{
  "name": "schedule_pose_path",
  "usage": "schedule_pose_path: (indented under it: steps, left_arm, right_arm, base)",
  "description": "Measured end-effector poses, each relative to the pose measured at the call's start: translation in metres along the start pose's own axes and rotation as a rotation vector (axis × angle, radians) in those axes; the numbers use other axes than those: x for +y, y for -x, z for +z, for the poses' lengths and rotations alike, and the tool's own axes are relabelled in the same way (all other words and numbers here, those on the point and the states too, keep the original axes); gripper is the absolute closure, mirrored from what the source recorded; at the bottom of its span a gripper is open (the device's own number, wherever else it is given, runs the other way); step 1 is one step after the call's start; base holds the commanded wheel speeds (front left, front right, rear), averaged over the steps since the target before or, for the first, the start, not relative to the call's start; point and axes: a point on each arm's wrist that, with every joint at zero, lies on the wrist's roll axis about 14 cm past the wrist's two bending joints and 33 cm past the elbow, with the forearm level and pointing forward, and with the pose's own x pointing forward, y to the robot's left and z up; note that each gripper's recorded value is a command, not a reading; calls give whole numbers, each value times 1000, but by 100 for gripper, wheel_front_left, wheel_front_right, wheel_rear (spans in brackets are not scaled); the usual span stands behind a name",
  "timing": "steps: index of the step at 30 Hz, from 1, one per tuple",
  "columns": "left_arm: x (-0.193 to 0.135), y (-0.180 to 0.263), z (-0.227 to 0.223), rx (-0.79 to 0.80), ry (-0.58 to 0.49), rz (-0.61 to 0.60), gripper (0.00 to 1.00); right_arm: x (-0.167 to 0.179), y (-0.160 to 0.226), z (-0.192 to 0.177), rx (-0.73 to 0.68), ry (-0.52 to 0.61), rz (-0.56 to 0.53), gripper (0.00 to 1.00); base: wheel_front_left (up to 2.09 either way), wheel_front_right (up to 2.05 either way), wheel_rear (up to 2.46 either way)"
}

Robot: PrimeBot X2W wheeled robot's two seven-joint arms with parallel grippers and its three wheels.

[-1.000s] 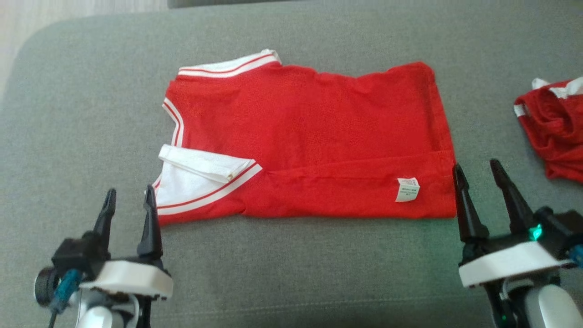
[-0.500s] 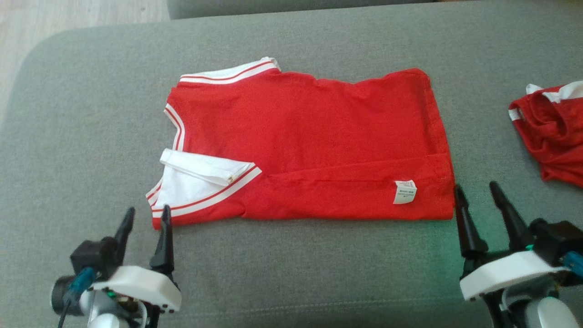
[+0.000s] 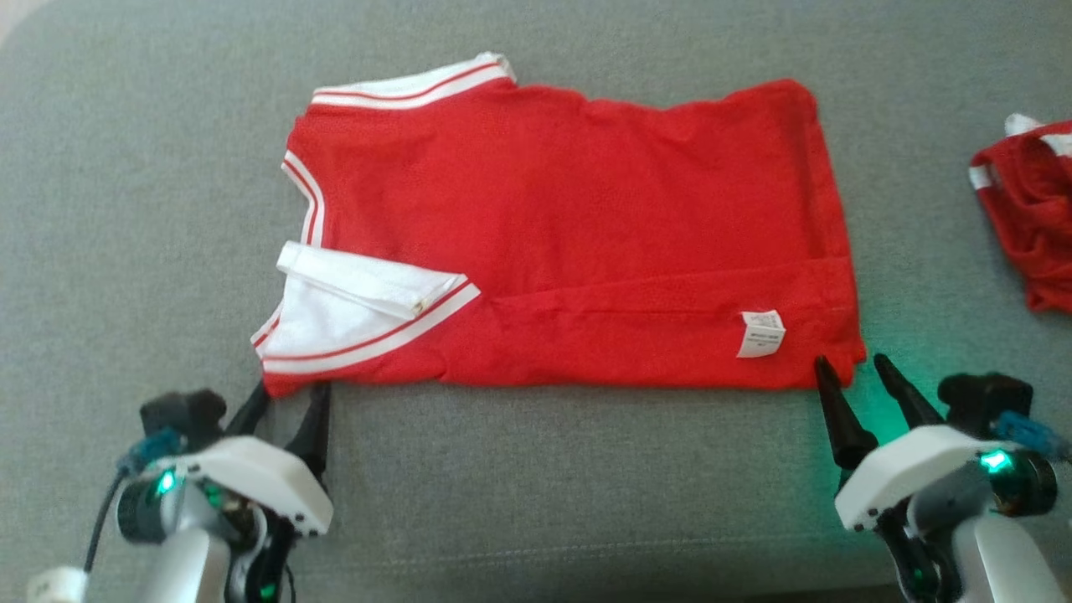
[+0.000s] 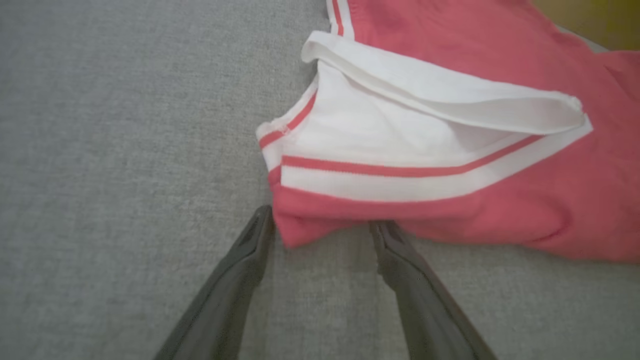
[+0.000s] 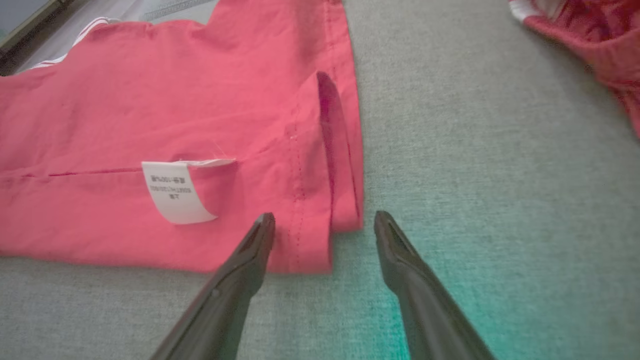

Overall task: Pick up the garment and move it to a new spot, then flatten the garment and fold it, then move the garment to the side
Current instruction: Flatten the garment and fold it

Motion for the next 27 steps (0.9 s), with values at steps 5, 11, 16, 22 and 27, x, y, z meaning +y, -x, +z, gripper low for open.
schedule_pose_path:
  steps: [5, 11, 16, 22, 27]
  left_arm:
    - [1, -8, 1, 16, 13, -17, 0]
    - [0, -9, 1, 23, -2, -34, 53]
    - [0, -7, 3, 20, -20, -46, 100]
    - [-6, 5, 3, 12, -26, -64, 100]
    - [-4, 28, -6, 48, -33, -50, 100]
  right_arm:
    - [1, -10, -13, 64, -22, 6, 0]
    - [5, -16, -8, 67, -29, 17, 62]
    - [8, -17, -9, 75, -36, 26, 100]
    - [11, -12, -3, 47, -55, 38, 100]
    - [7, 5, -5, 38, -75, 23, 100]
  base:
    - [0, 0, 0]
    - [0, 0, 0]
    - [0, 0, 0]
    - [0, 0, 0]
    - [0, 0, 0]
